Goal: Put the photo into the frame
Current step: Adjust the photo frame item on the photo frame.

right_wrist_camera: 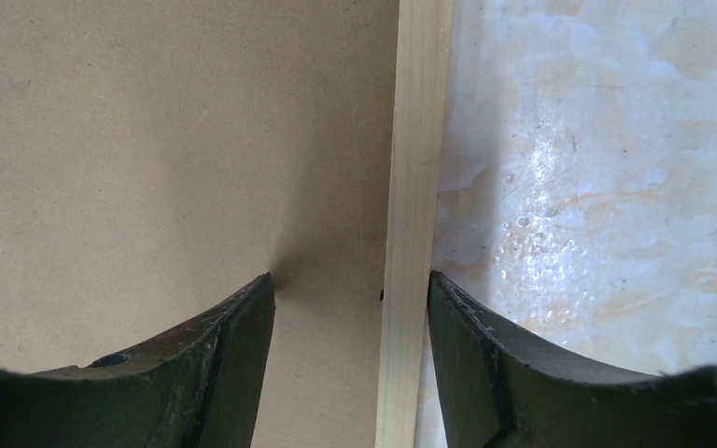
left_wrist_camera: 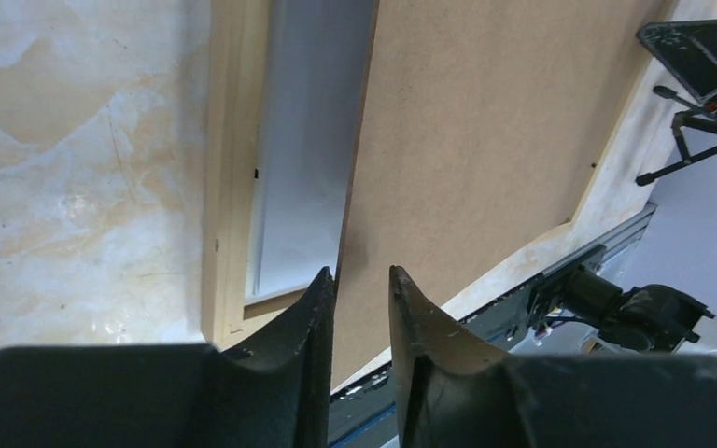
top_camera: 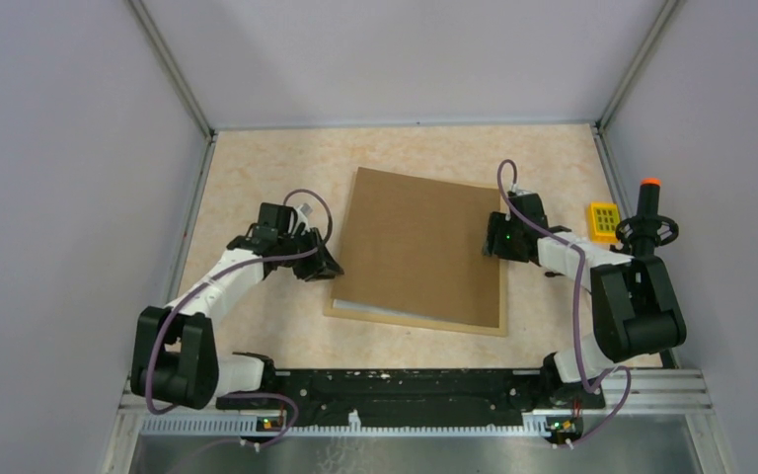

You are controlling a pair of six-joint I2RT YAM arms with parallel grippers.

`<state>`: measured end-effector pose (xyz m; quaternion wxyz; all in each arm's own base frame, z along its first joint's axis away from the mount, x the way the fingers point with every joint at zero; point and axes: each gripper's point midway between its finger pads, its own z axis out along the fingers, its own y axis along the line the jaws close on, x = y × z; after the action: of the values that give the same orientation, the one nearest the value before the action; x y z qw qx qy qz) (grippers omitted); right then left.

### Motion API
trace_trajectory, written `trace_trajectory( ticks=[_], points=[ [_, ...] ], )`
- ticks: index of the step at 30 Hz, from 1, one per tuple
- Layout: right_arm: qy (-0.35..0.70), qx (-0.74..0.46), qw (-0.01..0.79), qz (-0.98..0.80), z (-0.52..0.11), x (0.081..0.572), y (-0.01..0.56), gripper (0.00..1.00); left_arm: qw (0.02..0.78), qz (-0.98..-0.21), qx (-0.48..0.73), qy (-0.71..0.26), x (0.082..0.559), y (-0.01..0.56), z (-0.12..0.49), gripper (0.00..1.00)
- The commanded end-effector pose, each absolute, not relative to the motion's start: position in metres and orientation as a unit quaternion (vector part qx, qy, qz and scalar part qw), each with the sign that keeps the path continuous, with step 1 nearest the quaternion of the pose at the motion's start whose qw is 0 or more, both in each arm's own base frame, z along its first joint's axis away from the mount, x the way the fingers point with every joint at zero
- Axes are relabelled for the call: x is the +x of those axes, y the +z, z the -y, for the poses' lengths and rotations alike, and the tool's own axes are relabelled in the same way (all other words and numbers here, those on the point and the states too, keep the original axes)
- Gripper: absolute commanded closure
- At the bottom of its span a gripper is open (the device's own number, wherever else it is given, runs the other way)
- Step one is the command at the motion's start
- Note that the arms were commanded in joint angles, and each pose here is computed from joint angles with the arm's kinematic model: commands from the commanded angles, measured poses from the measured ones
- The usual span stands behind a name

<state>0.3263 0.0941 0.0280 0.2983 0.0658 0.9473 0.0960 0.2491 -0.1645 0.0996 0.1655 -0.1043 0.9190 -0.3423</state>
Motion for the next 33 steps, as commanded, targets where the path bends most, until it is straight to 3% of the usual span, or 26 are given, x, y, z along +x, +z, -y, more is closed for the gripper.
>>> trace_trajectory(
  ticks=[1,5,16,27,33],
  points=[
    [0.207,0.038,0.209,-0.955,-0.147,0.281,0.019,0.41,0.209,-0.86,0.018,-0.466,0.262,0.15,0.21,0.74],
    [0.222,0.04,0.209,-0.951,-0.152,0.281,0.023,0.41,0.233,-0.864,0.041,-0.443,0.263,0.14,0.205,0.8],
    [0.27,0.052,0.204,-0.939,-0.168,0.281,0.024,0.41,0.287,-0.869,0.061,-0.397,0.256,0.11,0.219,0.82],
    [0.301,0.051,0.191,-0.933,-0.185,0.277,0.022,0.42,0.261,-0.91,0.065,-0.316,0.253,0.083,0.236,0.9],
    [0.297,0.048,0.191,-0.934,-0.185,0.279,0.022,0.42,0.219,-0.944,0.059,-0.24,0.251,0.068,0.233,0.86]
  ],
)
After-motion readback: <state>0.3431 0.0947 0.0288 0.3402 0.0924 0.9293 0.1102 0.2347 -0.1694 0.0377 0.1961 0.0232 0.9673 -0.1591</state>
